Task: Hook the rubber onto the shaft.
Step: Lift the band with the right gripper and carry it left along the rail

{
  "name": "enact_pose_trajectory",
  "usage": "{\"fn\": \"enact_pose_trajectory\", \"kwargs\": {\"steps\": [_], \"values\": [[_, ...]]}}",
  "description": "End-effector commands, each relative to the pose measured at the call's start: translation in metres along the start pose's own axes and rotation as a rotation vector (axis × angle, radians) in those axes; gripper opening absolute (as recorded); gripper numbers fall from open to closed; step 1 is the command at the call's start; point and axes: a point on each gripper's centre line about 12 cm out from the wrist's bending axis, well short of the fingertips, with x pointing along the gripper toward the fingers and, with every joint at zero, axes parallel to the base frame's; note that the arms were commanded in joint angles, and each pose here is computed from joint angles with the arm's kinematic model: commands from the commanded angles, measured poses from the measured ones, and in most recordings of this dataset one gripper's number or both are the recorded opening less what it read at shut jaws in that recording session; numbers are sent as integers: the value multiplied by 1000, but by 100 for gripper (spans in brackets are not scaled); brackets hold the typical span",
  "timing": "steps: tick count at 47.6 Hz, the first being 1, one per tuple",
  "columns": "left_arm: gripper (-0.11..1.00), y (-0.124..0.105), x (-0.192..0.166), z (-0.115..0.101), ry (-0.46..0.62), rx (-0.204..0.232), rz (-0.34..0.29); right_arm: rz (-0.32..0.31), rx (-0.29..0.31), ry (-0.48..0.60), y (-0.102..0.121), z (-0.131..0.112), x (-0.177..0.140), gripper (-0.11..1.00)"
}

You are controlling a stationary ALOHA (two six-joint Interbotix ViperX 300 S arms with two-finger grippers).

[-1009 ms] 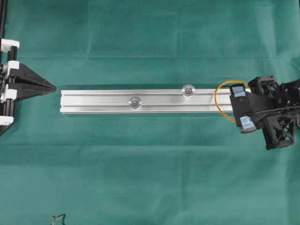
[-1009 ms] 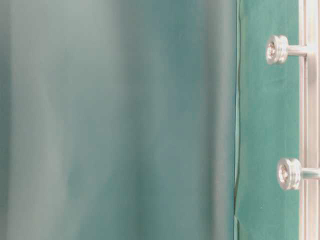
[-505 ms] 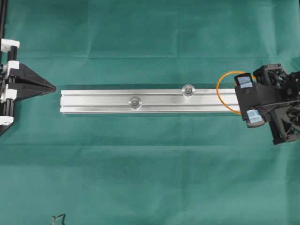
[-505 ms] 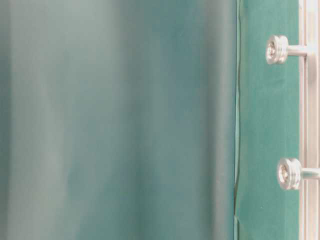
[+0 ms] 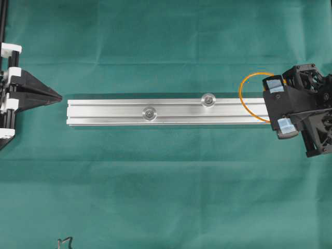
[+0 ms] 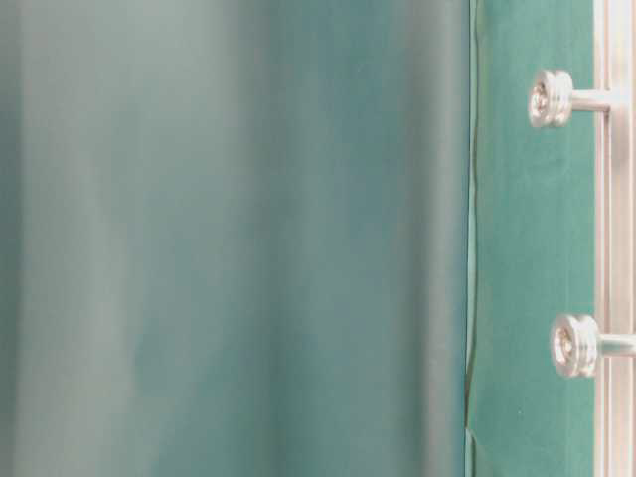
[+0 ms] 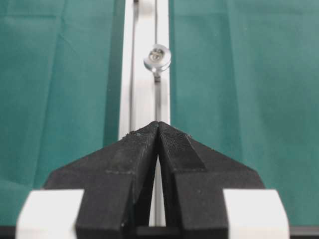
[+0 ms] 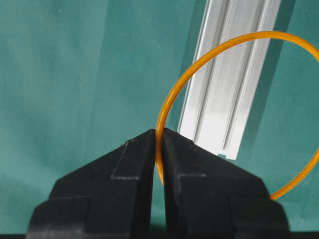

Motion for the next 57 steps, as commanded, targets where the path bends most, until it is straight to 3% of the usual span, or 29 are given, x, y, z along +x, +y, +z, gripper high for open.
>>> {"fn": "enact_pose_trajectory", "kwargs": {"steps": [1,29,57], "values": [[0,0,-2,11,-25,4,-1,-1,0,-32,0,7,-9,7],[0,0,-2,11,-26,3,0,-10,-5,-26,-1,13,-5,7],[0,0,-1,11,-26,3,0,-31,-18,-59,-1,68,11,7]]}}
